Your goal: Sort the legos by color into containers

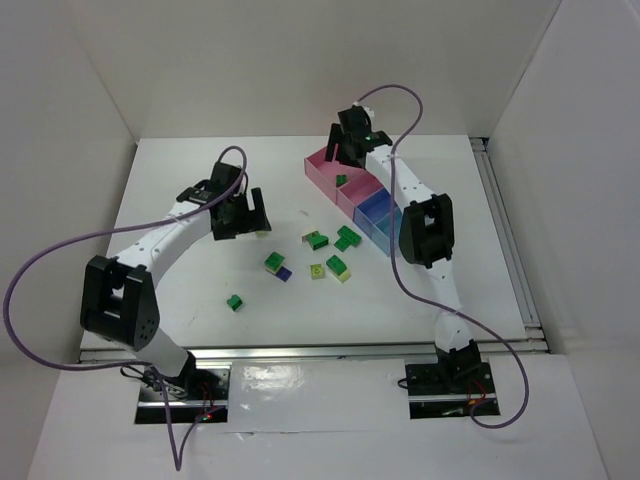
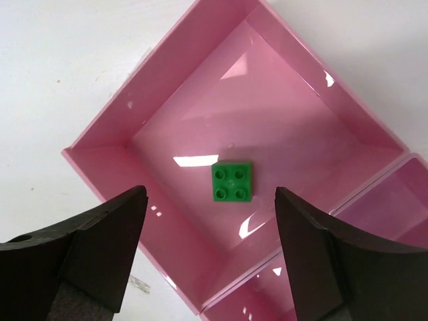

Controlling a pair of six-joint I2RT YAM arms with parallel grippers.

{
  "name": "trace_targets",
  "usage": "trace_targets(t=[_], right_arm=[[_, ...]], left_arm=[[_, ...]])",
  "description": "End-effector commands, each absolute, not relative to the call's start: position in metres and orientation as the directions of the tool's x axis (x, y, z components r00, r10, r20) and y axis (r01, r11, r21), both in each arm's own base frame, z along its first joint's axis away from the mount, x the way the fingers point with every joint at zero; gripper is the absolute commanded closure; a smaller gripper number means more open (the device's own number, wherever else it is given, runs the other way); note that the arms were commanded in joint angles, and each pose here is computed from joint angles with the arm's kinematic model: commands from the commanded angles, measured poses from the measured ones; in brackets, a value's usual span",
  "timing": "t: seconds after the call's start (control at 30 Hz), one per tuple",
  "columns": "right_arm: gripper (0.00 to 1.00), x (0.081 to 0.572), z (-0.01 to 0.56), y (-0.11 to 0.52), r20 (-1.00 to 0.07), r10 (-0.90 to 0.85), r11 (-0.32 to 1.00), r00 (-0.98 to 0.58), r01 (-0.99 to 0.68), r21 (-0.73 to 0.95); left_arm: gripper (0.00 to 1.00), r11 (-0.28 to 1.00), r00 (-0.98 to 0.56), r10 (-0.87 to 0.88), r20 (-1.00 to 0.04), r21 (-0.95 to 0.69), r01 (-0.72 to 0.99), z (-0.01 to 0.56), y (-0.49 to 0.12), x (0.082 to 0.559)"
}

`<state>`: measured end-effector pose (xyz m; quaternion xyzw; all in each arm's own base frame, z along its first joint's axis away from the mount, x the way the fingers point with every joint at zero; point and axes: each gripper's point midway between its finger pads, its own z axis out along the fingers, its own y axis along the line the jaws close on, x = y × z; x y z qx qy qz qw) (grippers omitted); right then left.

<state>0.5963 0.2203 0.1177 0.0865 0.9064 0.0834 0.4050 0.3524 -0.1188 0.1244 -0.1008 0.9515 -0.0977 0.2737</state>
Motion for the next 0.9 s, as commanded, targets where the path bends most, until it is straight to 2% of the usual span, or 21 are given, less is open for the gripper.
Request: trace_targets(t=[0.0,0.27,0.3,0.33,0.5,0.57,0.73,0.87], right_arm=[[0.16,0.605,0.165,0.225,-0.768,0.242,0.961,-0.593,0.04,0.272],[0.18,0.565,0.223,0.209,-0.821,0.25,0.963,-0.514,0.044,0.266],[0.18,0.552,0.248,0.207,-0.842,0.247,0.964,-0.479,0.031,0.265],[0.18,0.541,0.228,0.198,-0.83,0.232,0.97,-0.508,0.059,0.235],[0.11,0.491,0.249,0.161,-0.857,0.23,0.973,-0.462,0.114,0.2],[0.09,0.475,0.232,0.141,-0.843,0.226,0.973,-0.488,0.151,0.174],[0.09,0.444,0.236,0.116,-0.835,0.25,0.967,-0.49,0.178,0.184],[0.07,0.433,0.223,0.102,-0.807,0.241,0.966,-0.539,0.21,0.148]], left_arm=[[0.04,0.951,-0.829,-0.295,-0.474,-0.227,-0.209,0.127,-0.116,0.361],[0.16,0.95,-0.835,-0.31,-0.454,-0.181,-0.255,0.109,-0.118,0.38],[0.16,0.95,-0.836,-0.31,-0.453,-0.18,-0.255,0.108,-0.119,0.382],[0.16,0.95,-0.835,-0.311,-0.455,-0.181,-0.255,0.109,-0.12,0.386],[0.14,0.953,-0.844,-0.3,-0.445,-0.164,-0.253,0.098,-0.126,0.4],[0.14,0.952,-0.847,-0.306,-0.435,-0.137,-0.273,0.088,-0.124,0.407],[0.24,0.948,-0.843,-0.316,-0.436,-0.106,-0.3,0.074,-0.124,0.424],[0.25,0.948,-0.863,-0.306,-0.403,-0.041,-0.317,0.057,-0.12,0.43]])
